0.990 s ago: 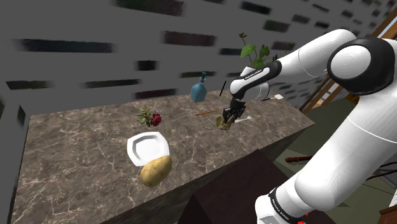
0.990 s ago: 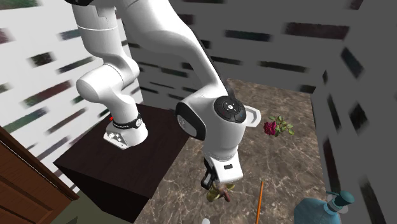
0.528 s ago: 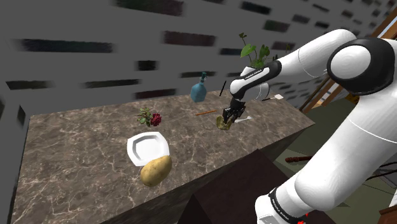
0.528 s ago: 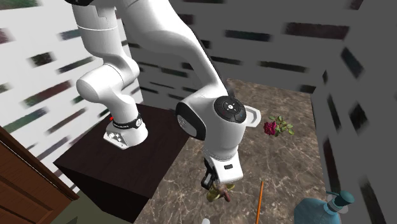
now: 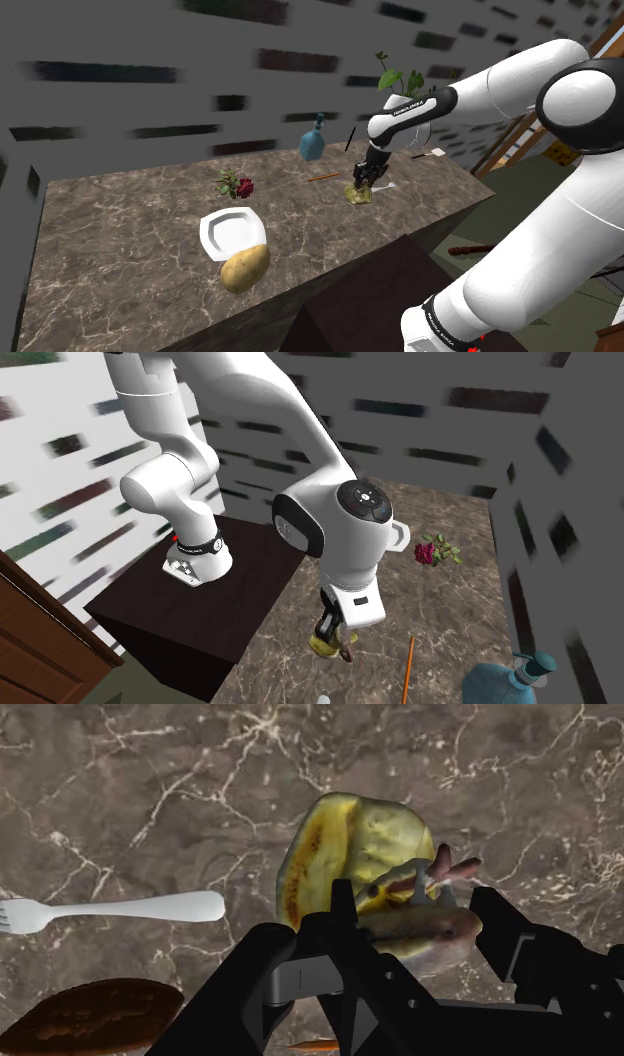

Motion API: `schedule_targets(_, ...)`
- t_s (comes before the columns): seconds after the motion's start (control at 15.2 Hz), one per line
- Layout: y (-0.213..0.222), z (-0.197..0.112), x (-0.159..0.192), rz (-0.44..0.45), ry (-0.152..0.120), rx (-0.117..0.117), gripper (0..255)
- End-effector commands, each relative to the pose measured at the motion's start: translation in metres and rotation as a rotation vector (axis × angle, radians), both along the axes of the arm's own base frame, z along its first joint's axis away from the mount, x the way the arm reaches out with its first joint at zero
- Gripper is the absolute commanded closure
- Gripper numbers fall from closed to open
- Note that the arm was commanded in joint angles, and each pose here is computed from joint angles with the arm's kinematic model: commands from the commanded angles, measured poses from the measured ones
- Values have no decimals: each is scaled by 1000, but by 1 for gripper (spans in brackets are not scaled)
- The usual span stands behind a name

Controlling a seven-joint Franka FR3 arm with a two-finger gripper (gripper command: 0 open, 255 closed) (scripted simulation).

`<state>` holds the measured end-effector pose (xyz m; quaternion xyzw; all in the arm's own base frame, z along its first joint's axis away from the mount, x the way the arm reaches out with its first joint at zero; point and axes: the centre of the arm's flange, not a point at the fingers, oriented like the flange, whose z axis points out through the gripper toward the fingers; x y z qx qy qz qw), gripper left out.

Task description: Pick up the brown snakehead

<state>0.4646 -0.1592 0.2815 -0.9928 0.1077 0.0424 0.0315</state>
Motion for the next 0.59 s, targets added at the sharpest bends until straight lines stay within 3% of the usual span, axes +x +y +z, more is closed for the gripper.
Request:
schedule_targets(0.0,1,11,1,0,0,0,255)
schedule_targets(0.53,1,43,1,0,0,0,255)
